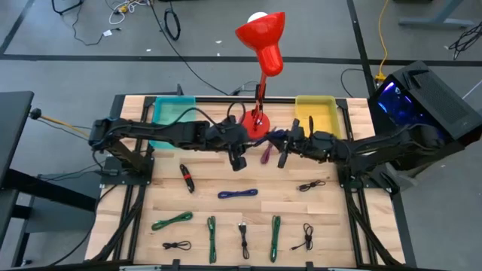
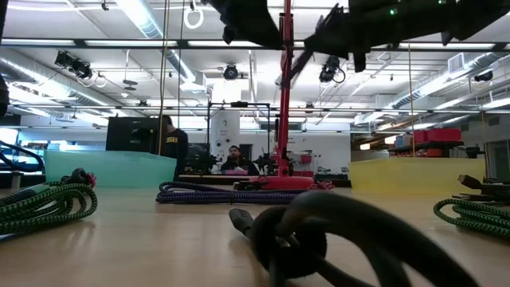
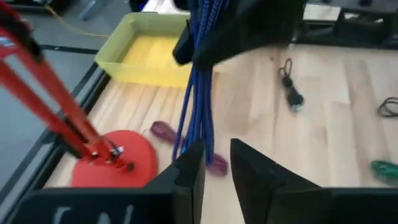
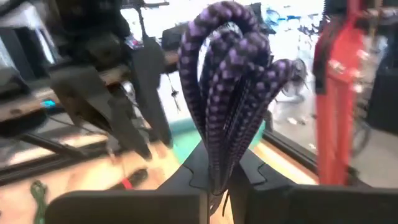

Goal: Pick & Place USB Port
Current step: Put the black violet USB cable into the yellow bin

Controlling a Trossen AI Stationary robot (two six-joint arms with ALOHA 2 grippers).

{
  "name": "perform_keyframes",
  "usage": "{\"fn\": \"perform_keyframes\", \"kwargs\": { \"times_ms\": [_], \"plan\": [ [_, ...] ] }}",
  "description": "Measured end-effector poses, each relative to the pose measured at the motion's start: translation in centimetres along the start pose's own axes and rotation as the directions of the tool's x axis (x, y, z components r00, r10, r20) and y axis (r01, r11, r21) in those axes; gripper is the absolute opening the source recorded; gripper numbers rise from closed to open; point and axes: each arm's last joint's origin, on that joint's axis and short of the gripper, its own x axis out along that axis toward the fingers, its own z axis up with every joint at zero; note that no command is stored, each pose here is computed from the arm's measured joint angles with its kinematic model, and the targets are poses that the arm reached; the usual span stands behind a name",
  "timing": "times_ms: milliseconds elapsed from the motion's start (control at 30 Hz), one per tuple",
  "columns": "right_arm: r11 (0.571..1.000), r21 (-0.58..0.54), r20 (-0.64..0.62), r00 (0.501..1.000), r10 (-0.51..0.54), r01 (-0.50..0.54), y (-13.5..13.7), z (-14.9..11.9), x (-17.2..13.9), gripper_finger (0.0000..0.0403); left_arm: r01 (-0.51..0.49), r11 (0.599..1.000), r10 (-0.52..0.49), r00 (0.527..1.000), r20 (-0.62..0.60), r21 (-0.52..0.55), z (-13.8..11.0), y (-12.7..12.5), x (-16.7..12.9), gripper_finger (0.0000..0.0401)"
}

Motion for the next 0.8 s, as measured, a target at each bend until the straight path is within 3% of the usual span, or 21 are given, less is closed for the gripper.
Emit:
{"fn": "perform_keyframes", "kwargs": {
  "times_ms": [100,233,433,500,567,800],
  "plan": [
    [0.993,0.002,-0.072,0.991,-0.115,0.115,-1.6,0.3,-1.1,0.002,-0.042,0.999,0.043,0.997,-0.067,0.018,-0.5,0.5,-1.1,0.0085],
    [0.953,-0.005,-0.157,0.941,-0.3,0.303,-4.0,0.8,-3.5,0.002,-0.102,0.994,0.108,0.969,-0.22,0.037,-2.0,1.0,-2.0,0.0086],
    [0.859,0.01,-0.267,0.829,-0.491,0.512,-6.9,0.8,-7.5,0.002,-0.244,0.962,0.273,0.852,-0.446,0.121,-5.0,1.3,-3.6,0.0087],
    [0.817,0.008,-0.311,0.778,-0.546,0.577,-7.7,0.4,-8.7,0.002,-0.311,0.936,0.351,0.808,-0.474,0.165,-6.2,1.3,-4.2,0.0087],
    [0.775,0.018,-0.349,0.73,-0.587,0.631,-8.3,0.1,-9.6,0.002,-0.356,0.919,0.393,0.796,-0.461,0.17,-7.0,1.2,-4.6,0.0087],
    [0.658,-0.027,-0.463,0.574,-0.676,0.753,-10.0,-1.0,-11.0,0.002,-0.378,0.914,0.398,0.779,-0.484,0.143,-10.5,0.6,-5.8,0.0087]
  ]
}}
